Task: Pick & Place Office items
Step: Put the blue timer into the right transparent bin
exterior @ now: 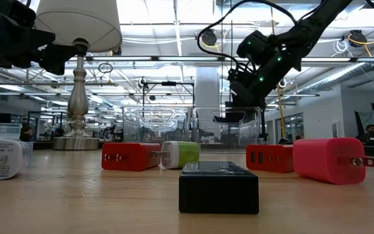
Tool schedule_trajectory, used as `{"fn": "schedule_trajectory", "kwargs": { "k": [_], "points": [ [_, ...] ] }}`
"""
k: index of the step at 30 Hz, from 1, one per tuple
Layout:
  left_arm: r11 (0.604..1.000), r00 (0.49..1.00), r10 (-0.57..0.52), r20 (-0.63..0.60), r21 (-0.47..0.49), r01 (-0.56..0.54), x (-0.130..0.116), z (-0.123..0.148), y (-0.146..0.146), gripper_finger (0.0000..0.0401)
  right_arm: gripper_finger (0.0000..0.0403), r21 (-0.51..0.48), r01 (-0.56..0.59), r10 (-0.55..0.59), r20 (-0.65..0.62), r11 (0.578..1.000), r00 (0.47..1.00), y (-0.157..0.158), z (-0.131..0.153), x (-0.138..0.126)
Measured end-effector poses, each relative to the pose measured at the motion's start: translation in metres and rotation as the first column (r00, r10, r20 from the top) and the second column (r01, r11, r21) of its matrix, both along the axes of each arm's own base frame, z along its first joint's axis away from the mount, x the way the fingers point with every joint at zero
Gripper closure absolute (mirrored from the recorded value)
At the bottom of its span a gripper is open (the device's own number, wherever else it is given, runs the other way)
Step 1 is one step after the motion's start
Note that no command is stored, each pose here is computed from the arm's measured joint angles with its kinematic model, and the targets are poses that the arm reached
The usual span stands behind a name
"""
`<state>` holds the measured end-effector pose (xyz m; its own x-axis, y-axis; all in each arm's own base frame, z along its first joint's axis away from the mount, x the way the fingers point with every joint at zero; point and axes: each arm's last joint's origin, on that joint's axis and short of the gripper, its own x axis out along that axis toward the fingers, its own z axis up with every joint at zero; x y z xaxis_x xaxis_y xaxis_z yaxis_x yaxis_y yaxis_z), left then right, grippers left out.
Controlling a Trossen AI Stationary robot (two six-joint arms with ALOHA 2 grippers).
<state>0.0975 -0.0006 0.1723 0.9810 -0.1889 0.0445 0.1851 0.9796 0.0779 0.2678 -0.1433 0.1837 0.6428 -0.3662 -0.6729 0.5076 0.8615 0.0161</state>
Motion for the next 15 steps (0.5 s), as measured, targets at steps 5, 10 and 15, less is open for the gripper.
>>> {"fn": "schedule_trajectory", "kwargs": {
  "k": [5, 10, 15],
  "points": [
    [1.0, 1.0, 0.0, 0.0, 0.0, 0.0, 0.0, 0.0, 0.0, 0.0134, 0.0242, 0.004, -0.015, 0.015, -0.007, 1.0, 1.0, 0.0044, -0.0006, 0.0017],
    [1.0, 1.0, 0.0, 0.0, 0.0, 0.0, 0.0, 0.0, 0.0, 0.0135, 0.0244, 0.004, -0.016, 0.016, -0.008, 1.0, 1.0, 0.0045, -0.0006, 0.0017],
    [1.0, 1.0, 0.0, 0.0, 0.0, 0.0, 0.0, 0.0, 0.0, 0.0134, 0.0235, -0.001, -0.016, 0.016, 0.0, 1.0, 1.0, 0.0043, 0.0001, 0.0023]
  ]
}}
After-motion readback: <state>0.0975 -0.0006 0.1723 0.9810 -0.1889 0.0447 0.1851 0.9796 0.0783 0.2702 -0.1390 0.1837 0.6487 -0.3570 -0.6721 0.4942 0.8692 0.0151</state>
